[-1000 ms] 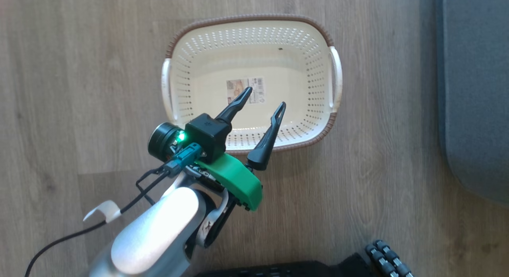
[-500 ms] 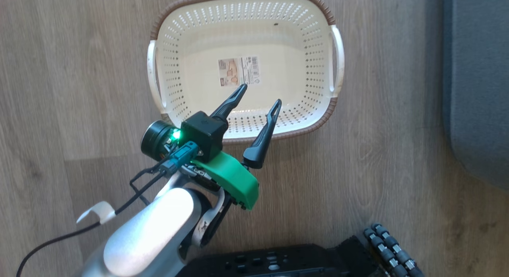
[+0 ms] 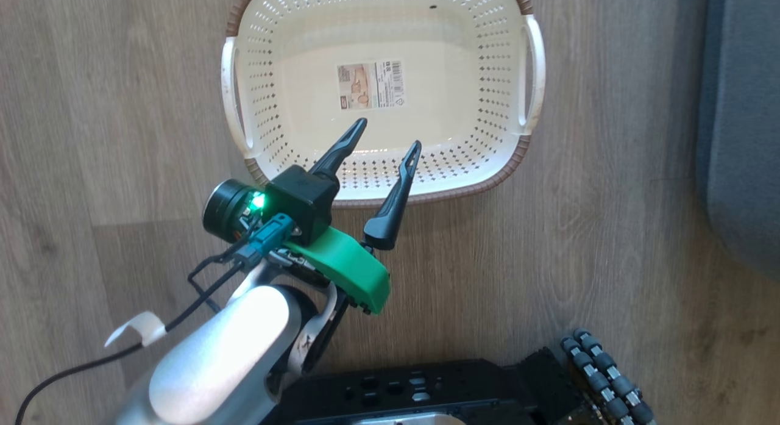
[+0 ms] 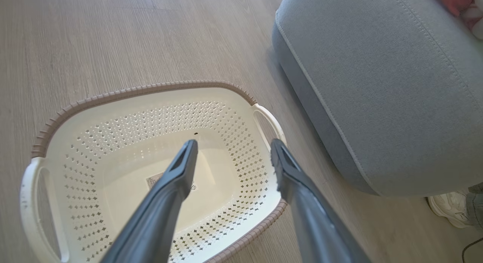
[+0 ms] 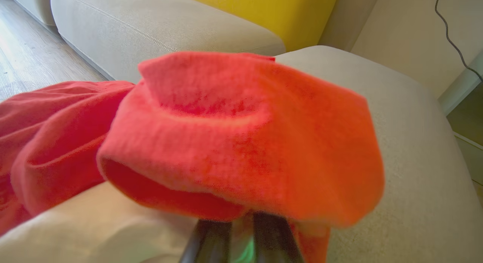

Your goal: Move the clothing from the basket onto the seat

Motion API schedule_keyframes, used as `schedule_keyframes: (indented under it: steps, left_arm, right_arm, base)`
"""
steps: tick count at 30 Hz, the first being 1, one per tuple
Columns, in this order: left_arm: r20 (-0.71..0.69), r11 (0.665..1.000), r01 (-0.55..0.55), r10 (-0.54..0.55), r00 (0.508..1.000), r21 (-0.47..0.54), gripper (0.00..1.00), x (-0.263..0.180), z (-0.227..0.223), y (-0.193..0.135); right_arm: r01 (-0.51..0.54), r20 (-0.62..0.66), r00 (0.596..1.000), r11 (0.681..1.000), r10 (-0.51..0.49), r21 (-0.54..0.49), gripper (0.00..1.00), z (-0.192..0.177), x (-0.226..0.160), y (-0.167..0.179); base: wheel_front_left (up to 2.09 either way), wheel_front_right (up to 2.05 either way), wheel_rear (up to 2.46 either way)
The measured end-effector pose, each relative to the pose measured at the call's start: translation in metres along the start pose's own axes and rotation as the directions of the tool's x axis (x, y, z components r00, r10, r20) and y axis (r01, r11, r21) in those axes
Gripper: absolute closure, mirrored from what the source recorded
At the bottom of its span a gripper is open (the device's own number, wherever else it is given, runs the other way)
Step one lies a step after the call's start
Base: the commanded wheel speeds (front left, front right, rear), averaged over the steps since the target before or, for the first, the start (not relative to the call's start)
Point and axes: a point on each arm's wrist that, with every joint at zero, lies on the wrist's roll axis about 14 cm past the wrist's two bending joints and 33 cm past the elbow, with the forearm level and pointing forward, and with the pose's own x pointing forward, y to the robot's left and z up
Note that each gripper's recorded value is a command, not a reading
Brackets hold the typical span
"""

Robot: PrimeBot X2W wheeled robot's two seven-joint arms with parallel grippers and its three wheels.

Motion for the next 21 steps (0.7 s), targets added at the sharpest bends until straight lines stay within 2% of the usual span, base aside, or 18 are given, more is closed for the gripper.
schedule_keyframes:
  steps: [8,11,16,21]
  left_arm:
    - [0.069,1.000,0.017,-0.018,0.997,0.020,0.00,0.002,0.025,-0.010]
    - [0.101,0.999,0.032,-0.034,0.994,0.028,0.00,-0.001,0.035,-0.017]
    - [0.166,0.999,0.026,-0.033,0.986,0.047,0.00,-0.013,0.059,-0.026]
    - [0.228,0.998,-0.016,0.003,0.974,0.056,0.00,-0.037,0.076,-0.030]
  right_arm:
    - [-0.071,0.062,0.995,0.996,0.075,-0.057,0.00,0.033,-0.011,0.016]
    - [-0.086,0.077,0.993,0.992,0.093,-0.091,0.00,0.042,-0.024,0.008]
    - [-0.137,0.107,0.983,0.982,0.151,-0.128,0.00,0.056,-0.057,-0.003]
    - [-0.223,0.168,0.954,0.962,0.249,-0.155,0.00,0.074,-0.104,-0.004]
  base:
    - [0.00,0.00,0.00]
    - [0.00,0.00,0.00]
    - [0.00,0.00,0.00]
    - [0.00,0.00,0.00]
